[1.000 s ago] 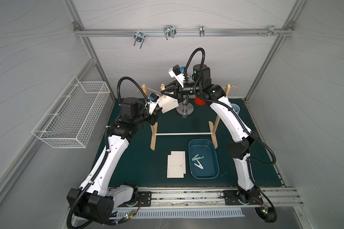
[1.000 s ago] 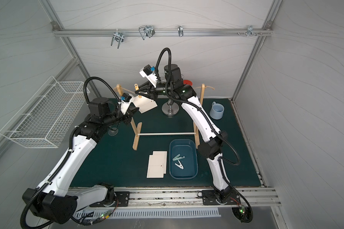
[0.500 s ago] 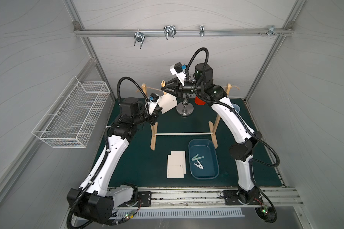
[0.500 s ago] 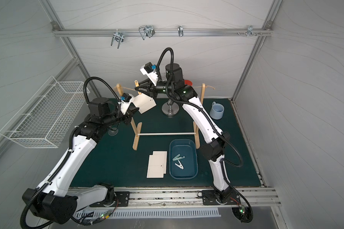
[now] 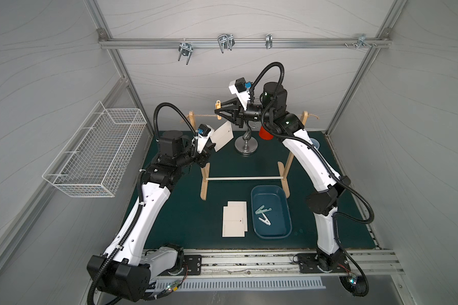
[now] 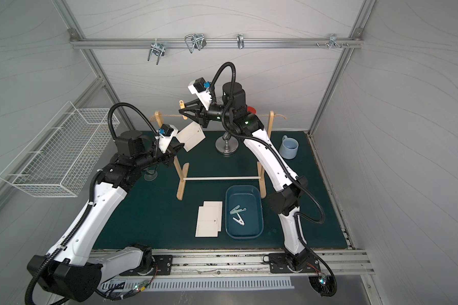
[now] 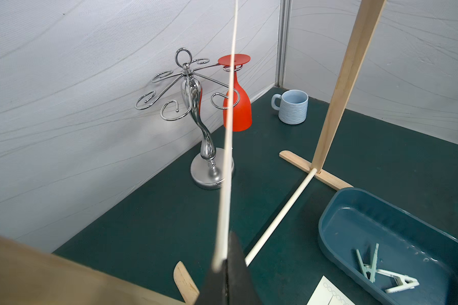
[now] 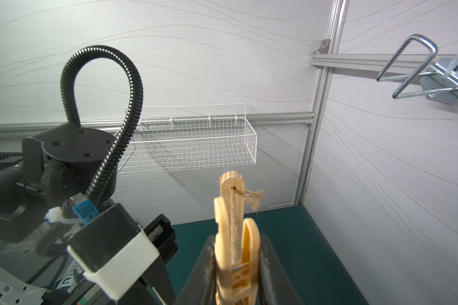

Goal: Remove the postcards from the strings
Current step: Remove the clamp from the clothesline.

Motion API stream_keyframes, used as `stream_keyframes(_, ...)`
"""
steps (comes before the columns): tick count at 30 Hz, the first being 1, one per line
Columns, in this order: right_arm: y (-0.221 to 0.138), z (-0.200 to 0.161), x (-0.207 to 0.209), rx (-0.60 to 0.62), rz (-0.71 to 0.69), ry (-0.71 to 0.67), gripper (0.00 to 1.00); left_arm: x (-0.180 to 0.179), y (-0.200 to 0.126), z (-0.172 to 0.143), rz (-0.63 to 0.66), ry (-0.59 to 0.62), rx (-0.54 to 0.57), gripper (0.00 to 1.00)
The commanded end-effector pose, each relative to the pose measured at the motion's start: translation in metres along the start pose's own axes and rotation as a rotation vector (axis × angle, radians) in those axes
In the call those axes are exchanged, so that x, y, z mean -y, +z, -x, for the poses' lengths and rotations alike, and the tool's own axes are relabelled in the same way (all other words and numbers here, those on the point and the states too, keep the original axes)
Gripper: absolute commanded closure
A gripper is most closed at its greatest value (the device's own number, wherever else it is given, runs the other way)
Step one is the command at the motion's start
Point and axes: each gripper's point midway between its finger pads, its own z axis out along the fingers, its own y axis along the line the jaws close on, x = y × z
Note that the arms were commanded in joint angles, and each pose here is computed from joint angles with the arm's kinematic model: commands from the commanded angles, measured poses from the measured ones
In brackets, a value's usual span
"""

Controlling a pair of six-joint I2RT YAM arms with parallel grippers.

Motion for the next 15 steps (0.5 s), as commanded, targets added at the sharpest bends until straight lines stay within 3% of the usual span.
stream_keyframes(1, -0.015, 0.044, -0.018, 0.084, -0.005, -0.075, 1.0, 0.003, -0.006, 0.008, -0.006, 0.004, 0.033, 1.0)
stream_keyframes(15, -0.039, 0.065, -0.029, 0.113, -0.068, -0.118, 1.0, 0.004, -0.009, 0.005, -0.003, -0.039, 0.032, 1.0)
